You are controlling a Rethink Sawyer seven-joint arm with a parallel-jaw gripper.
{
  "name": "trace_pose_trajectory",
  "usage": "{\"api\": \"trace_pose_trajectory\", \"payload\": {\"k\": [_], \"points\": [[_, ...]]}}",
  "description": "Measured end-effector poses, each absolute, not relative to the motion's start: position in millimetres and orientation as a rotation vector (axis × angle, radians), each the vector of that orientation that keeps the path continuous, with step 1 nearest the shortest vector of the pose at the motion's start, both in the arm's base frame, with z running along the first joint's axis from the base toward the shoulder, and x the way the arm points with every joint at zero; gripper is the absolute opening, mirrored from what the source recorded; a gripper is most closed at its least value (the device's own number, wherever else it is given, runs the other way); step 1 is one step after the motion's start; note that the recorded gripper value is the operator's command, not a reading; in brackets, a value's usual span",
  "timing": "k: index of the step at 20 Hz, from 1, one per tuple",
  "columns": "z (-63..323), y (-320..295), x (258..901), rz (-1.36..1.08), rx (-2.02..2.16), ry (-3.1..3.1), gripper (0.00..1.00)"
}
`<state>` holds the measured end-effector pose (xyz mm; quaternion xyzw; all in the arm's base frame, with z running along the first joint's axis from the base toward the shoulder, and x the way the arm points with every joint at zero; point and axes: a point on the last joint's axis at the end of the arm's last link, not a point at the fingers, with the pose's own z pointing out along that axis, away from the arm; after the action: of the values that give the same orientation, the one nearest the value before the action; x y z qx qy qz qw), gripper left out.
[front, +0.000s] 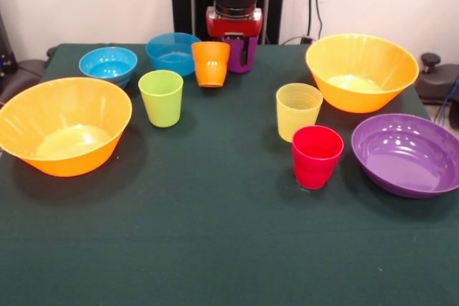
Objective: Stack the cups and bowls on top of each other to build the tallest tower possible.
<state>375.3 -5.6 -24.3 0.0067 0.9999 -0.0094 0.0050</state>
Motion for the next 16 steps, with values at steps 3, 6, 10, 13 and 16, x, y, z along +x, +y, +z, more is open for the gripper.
{"api": "trace_pose_trajectory", "payload": {"k": [3, 6, 10, 13, 16], "points": [[-24.0, -7.2, 375.8, -0.035, 0.024, 3.123, 0.0], [-22.4, -10.0, 376.9, -0.039, 0.031, 3.114, 0.0], [-18.5, -14.6, 378.8, -0.043, 0.043, 3.105, 0.0], [-15.2, -19.5, 383.0, -0.042, 0.059, 3.091, 0.0], [-12.5, -23.7, 387.2, -0.041, 0.075, 3.079, 0.0]]}}
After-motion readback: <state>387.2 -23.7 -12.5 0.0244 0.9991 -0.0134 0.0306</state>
